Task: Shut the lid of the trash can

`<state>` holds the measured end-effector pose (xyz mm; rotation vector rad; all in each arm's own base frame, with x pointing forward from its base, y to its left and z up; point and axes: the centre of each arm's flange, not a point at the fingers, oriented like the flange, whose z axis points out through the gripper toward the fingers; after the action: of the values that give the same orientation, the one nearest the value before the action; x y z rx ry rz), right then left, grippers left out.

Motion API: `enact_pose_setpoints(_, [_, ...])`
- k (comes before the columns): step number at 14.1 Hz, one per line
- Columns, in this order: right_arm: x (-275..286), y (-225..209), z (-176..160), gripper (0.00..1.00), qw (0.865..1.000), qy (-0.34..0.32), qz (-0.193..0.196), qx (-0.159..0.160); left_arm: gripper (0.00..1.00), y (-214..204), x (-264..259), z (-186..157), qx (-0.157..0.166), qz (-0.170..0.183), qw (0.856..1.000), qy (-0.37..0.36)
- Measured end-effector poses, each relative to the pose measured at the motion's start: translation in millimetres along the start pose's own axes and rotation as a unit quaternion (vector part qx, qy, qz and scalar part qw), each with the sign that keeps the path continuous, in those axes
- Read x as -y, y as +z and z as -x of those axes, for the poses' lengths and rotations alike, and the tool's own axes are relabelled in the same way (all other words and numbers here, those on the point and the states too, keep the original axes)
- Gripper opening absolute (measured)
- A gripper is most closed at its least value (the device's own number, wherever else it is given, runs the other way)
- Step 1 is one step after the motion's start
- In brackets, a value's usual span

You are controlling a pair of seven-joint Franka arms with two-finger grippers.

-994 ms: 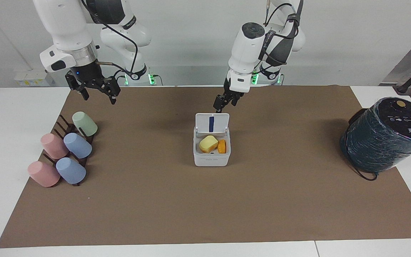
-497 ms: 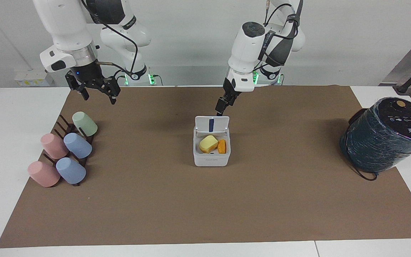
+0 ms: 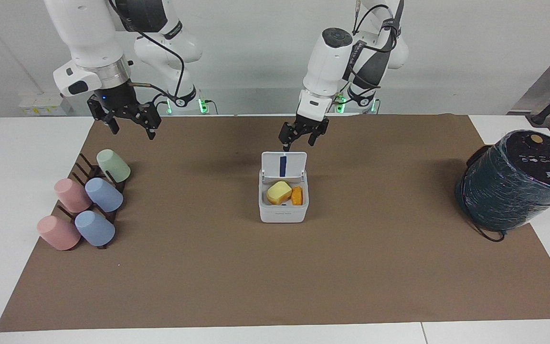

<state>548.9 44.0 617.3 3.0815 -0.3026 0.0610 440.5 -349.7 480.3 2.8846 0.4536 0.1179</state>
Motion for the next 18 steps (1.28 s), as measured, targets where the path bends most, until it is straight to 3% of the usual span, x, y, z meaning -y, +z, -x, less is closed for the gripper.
enact_pose_setpoints(8, [0.0,0.0,0.0,1.0,1.0,0.0,0.0,0.0,1.0,20.9,-9.2,11.5,0.006,-0.001,0.991,0.131])
enact_pose_setpoints(14, [0.0,0.0,0.0,1.0,1.0,0.0,0.0,0.0,1.0,25.7,-14.7,5.2,-0.004,0.009,0.983,0.182])
enact_pose_setpoints(18, [0.0,0.1,0.0,1.0,1.0,0.0,0.0,0.0,1.0,24.8,-23.8,-4.0,-0.027,0.03,0.981,0.188])
